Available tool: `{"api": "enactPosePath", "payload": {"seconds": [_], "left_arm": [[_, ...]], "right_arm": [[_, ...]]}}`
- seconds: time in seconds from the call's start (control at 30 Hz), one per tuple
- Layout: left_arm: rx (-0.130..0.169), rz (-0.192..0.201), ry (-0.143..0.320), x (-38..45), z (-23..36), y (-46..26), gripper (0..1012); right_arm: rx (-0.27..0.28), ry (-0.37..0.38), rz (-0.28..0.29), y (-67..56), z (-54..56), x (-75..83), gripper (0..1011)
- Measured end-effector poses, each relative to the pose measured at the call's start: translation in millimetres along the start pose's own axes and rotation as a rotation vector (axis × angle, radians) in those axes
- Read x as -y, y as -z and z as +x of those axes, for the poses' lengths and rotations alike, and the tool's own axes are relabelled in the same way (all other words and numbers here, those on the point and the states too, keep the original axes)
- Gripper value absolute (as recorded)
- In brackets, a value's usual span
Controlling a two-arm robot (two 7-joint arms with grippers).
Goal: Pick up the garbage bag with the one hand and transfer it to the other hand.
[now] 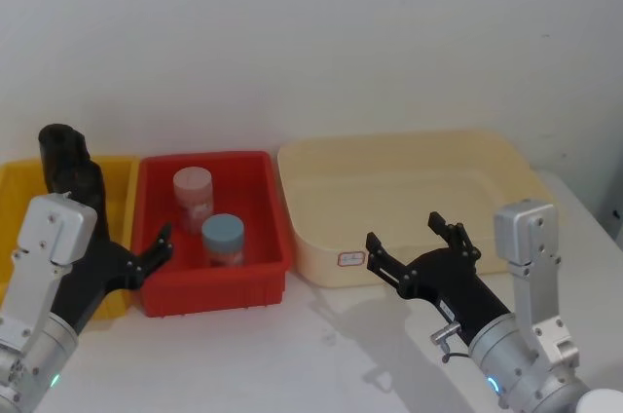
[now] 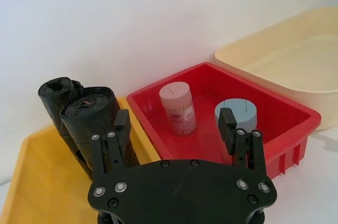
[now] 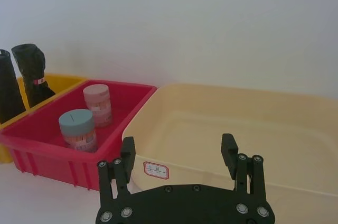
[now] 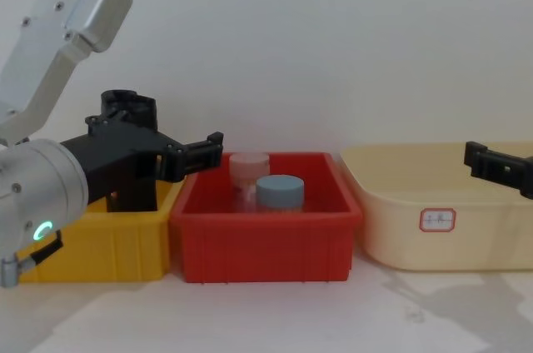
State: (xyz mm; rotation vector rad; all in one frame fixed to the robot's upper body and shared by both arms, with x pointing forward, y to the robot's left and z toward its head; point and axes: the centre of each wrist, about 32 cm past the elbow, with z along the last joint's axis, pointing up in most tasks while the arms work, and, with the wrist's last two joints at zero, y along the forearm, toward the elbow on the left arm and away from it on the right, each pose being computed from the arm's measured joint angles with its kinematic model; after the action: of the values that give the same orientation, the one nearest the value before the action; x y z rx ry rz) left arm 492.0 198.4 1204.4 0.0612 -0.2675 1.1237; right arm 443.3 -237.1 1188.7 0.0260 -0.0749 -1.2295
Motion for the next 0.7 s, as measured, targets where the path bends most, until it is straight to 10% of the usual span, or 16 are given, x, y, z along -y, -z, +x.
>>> {"api": "enactPosePath", "payload": {"seconds": [0.27,0.7], "left_arm": [[-0.001,0.0,-0.003,-2.6,1.1,1.3,1002],[-0.024,0.013,-0.028,-33.0,18.1,6.2,1002]], "right_arm": [[0.0,0.0,0.0,0.0,0.0,0.0,1000],[0.0,0.0,0.0,0.0,0.0,0.0,1000]]}}
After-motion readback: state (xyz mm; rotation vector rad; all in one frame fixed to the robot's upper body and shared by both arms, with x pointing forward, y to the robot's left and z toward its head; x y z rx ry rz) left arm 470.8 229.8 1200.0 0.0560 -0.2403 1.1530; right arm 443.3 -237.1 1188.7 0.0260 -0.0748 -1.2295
